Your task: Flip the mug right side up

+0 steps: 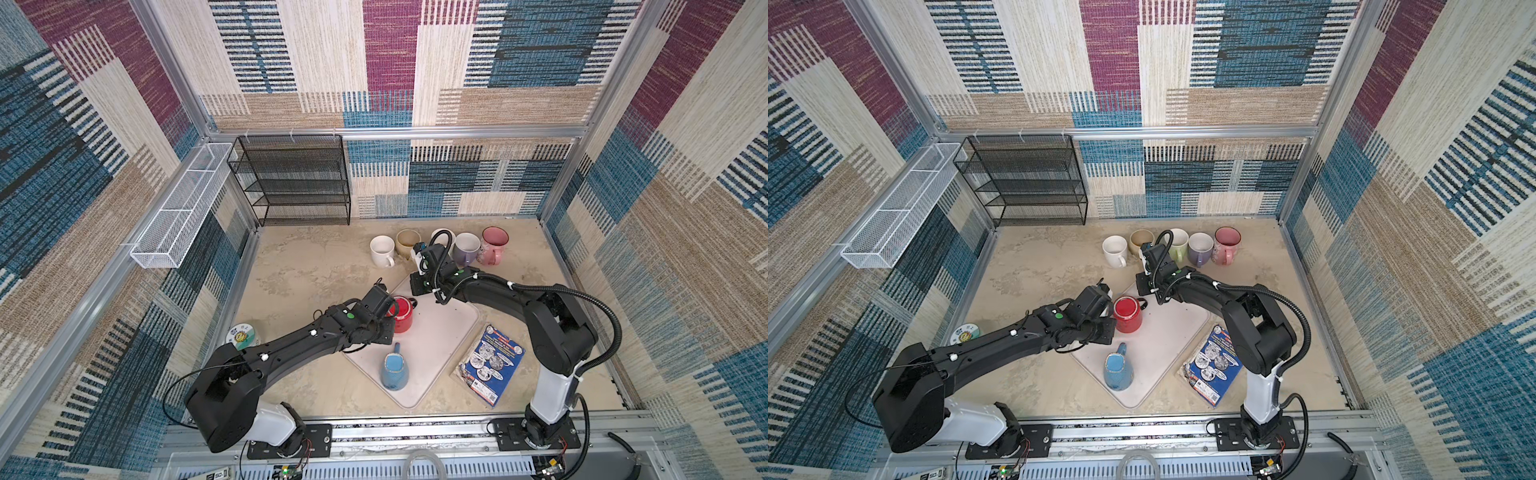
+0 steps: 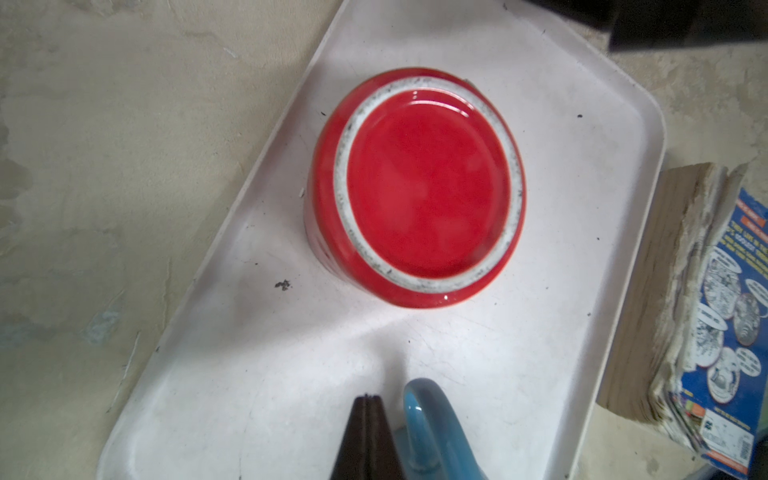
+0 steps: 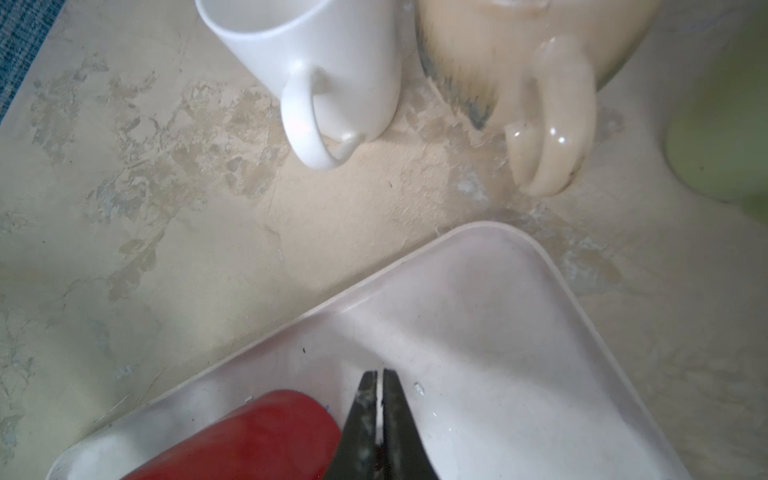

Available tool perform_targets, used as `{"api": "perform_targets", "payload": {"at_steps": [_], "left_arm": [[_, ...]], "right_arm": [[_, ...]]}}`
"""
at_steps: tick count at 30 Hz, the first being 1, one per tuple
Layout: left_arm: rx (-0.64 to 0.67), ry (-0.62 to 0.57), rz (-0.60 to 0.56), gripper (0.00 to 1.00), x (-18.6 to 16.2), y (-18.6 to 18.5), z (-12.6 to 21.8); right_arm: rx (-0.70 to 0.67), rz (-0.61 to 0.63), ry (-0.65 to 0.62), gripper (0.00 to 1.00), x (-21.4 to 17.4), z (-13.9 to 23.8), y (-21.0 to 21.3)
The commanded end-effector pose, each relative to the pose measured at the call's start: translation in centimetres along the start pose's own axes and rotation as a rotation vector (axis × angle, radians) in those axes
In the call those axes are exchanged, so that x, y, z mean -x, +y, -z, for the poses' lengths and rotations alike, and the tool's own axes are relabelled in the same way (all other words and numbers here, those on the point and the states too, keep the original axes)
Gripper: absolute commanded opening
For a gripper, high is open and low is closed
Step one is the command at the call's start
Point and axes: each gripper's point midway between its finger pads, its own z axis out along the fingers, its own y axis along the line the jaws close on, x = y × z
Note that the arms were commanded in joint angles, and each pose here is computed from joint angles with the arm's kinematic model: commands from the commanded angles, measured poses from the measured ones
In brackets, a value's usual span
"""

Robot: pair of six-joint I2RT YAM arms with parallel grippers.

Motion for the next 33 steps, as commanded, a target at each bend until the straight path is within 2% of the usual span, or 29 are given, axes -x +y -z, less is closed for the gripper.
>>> {"api": "perform_targets", "payload": {"at_steps": [1, 4, 14, 22, 28, 30, 33], "left_arm": [[-0.016, -0.002, 0.008, 0.0, 0.2, -0.4, -0.2], [-0.016, -0.001, 0.006, 0.0, 0.4, -0.5, -0.5], [0.026, -0.006, -0.017, 0.0, 0.8, 0.0, -1.5], [0.086, -0.023, -0.03, 0.0, 1.8, 1.0, -2.0], [0.118, -0.051, -0.012, 0.0, 2.2, 2.4, -2.0], [0.126, -0.046, -0.007, 0.0, 2.3, 2.9, -2.0], [0.129, -0.053, 0.003, 0.0, 2.2, 3.4, -1.4]], "right_arm": [[0.033, 0.012, 0.027, 0.1, -1.0, -0.1, 0.5], [0.069, 0.04, 0.065, 0.09, -2.7, -0.1, 1.6], [0.053, 0.064, 0.101, 0.07, -6.8, 2.6, 2.3], [0.187, 0.092, 0.093, 0.07, -9.1, 4.6, 5.9], [0.215, 0.106, 0.101, 0.07, -9.8, 4.8, 7.2], [0.177, 0.099, 0.099, 0.09, -9.3, 4.8, 6.7], [0.115, 0.105, 0.08, 0.19, -8.1, 5.4, 6.2]]}}
